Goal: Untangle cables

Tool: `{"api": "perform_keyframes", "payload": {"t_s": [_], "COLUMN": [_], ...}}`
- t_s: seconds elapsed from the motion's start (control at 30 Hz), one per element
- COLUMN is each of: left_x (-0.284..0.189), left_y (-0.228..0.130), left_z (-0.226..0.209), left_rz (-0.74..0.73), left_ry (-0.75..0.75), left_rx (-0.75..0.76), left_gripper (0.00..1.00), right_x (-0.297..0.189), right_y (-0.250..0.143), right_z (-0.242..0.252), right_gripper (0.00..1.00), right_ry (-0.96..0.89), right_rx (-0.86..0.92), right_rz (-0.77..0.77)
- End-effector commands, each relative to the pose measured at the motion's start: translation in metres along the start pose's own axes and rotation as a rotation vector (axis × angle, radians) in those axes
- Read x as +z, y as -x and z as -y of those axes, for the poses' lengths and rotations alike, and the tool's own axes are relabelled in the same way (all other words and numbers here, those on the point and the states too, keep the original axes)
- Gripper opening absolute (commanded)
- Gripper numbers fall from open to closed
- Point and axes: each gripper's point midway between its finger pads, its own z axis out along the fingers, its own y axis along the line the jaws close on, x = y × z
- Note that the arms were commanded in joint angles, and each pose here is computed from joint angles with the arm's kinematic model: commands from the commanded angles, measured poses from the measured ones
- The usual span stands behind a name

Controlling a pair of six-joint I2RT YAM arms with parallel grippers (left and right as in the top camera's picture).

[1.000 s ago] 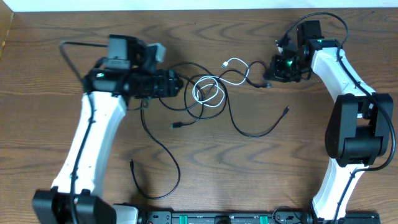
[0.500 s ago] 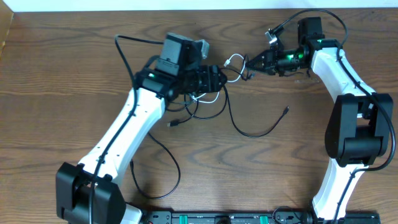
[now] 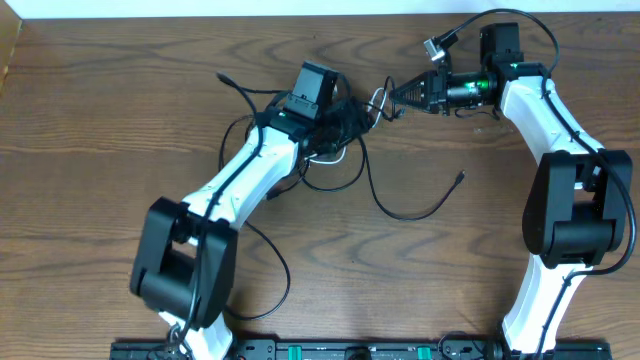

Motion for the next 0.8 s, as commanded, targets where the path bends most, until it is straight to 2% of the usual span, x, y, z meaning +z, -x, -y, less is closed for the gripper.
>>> {"api": "perform_keyframes", "payload": {"t_s": [0.0,0.13,0.4,0.77], "left_x": [-0.002,-0.001,-0.001,0.001], "left_y": [0.002,-0.001,-0.005,0.003], "left_z": [0.018,0.022,0.026,0.037], "left_rz": [-0.056,-0.076,-0.108,-0.110], "left_ry": [-0.105,-0.113,-0.112,-0.169], "left_rx": [-0.223,-0.399,-0.594,-0.663], "left_gripper": [0.66,0.66,0.64,0.64], "right_x": [-0.005,-0.005,-0.003,0.009], "right_y": [0.001,0.001,0.000,-0.006], "right_z": [-0.028,-0.028,-0.029,-0.034], "right_gripper": [0.01,0.01,0.01,0.01], "right_ry": [0.070,0.070,0.072,0.081], "right_rx": [-0.031,-0.032,-0.031,-0.030], "right_rz": [-0.005,-0.005,-0.010,-0.039]}}
